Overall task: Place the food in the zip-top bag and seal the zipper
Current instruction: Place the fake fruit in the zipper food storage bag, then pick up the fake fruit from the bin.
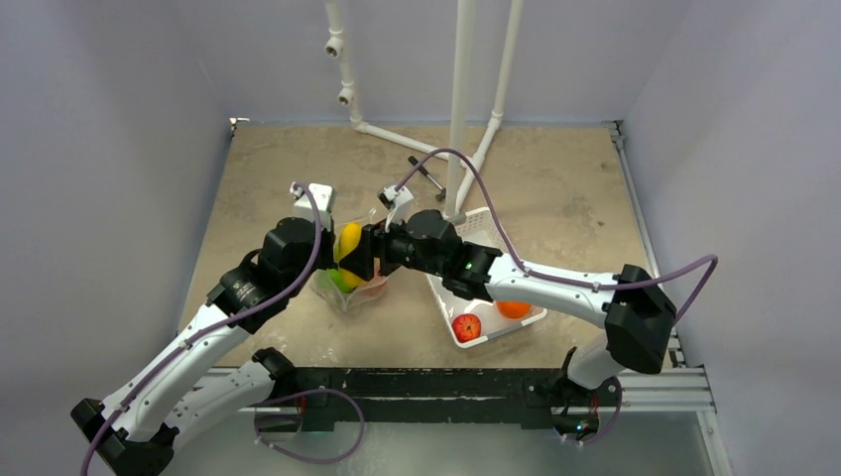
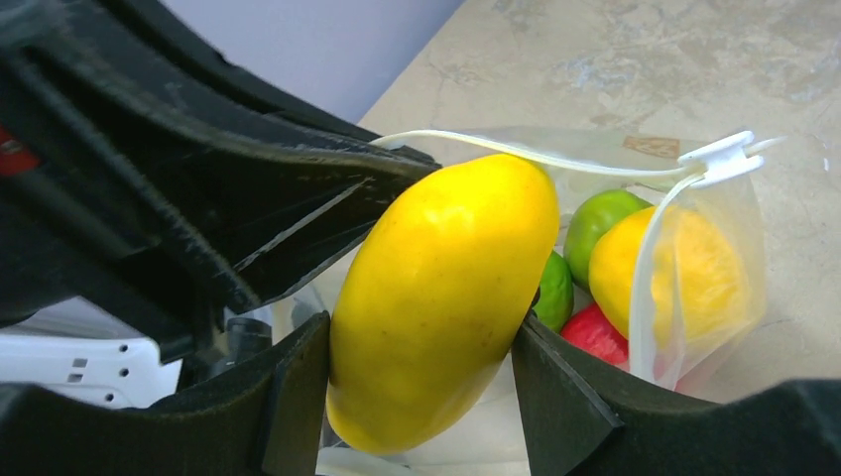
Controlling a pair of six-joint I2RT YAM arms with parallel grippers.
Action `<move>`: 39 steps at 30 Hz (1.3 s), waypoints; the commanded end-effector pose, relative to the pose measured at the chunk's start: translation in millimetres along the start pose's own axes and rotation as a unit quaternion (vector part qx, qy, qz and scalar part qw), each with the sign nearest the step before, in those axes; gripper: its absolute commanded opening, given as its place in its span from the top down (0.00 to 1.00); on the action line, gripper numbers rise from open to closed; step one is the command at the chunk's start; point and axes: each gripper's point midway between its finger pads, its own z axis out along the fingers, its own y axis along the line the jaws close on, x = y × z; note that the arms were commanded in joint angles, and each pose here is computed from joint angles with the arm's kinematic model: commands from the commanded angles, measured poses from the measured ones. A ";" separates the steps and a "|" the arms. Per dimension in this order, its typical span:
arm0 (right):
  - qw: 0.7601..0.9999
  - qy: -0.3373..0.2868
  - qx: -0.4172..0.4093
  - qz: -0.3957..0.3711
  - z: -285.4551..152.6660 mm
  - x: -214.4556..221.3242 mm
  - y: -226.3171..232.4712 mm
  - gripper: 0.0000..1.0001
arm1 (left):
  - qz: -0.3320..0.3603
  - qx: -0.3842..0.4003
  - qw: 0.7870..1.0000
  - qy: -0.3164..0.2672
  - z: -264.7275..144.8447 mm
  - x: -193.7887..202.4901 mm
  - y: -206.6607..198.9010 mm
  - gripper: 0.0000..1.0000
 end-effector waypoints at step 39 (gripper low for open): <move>0.975 -0.126 0.162 0.081 -79.0 -79.9 -23.0 0.07 | -0.019 0.016 0.999 -0.030 -1.5 -13.1 -4.9 1.00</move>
